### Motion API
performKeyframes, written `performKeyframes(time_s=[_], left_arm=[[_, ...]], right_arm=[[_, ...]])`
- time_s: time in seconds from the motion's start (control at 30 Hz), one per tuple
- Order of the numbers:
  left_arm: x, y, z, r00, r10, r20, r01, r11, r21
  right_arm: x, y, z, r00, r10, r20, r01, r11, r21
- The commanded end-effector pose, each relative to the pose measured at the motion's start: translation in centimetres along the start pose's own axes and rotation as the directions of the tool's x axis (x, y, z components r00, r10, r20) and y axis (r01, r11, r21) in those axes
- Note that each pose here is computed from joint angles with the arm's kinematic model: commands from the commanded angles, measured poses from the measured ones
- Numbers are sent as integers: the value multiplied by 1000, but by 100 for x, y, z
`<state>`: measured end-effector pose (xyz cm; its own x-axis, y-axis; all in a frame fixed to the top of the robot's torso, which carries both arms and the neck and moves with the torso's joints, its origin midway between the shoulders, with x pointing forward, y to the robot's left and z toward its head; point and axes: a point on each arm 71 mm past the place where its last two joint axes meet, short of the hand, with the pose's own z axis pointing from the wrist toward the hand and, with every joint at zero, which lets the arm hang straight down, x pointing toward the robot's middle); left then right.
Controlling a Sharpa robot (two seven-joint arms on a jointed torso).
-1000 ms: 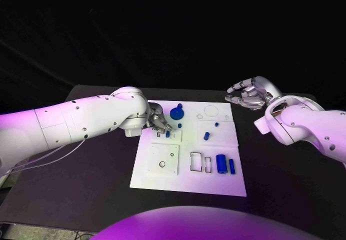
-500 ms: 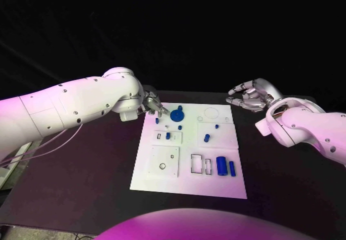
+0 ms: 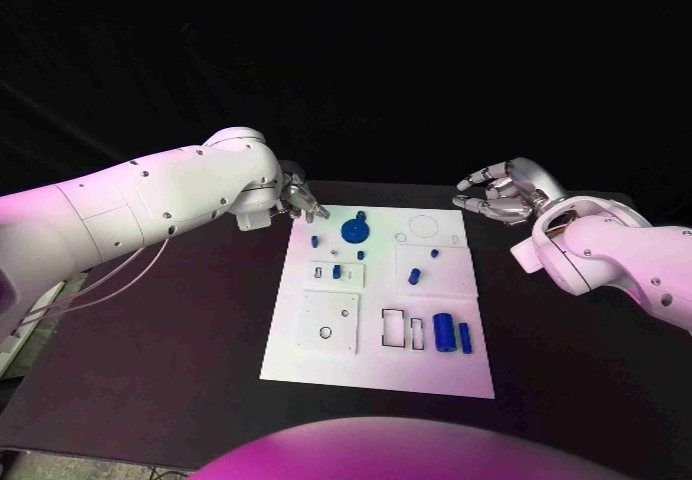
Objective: Assemble the parts on the task board
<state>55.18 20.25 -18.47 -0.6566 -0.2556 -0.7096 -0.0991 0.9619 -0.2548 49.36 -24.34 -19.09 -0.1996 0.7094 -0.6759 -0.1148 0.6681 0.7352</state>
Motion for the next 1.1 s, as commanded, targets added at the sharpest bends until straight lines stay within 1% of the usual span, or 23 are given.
performKeyframes(time_s=[0.03, 0.17, 0.33, 0.5, 0.87, 1.1], left_arm=[[44, 14, 59, 999, 28, -29, -28, 1000, 4], [101, 35, 133, 998, 27, -48, -27, 1000, -7], [147, 38, 189, 997, 25, -67, -26, 1000, -13], [170, 56, 232, 996, 22, -82, -24, 999, -23], [206, 57, 257, 994, 21, -104, -24, 999, -26], [225, 88, 276, 993, 25, -117, -30, 999, -37]], right_arm=[[16, 5, 0, 1000, -3, -11, 3, 1000, -9], [25, 9, 3, 1000, -3, -12, 3, 1000, -10], [34, 15, 6, 1000, -2, -13, 2, 1000, -12], [38, 18, 7, 1000, -2, -13, 2, 1000, -13], [43, 23, 8, 1000, -1, -14, 1, 1000, -14], [43, 23, 7, 1000, -1, -14, 1, 1000, -13]])
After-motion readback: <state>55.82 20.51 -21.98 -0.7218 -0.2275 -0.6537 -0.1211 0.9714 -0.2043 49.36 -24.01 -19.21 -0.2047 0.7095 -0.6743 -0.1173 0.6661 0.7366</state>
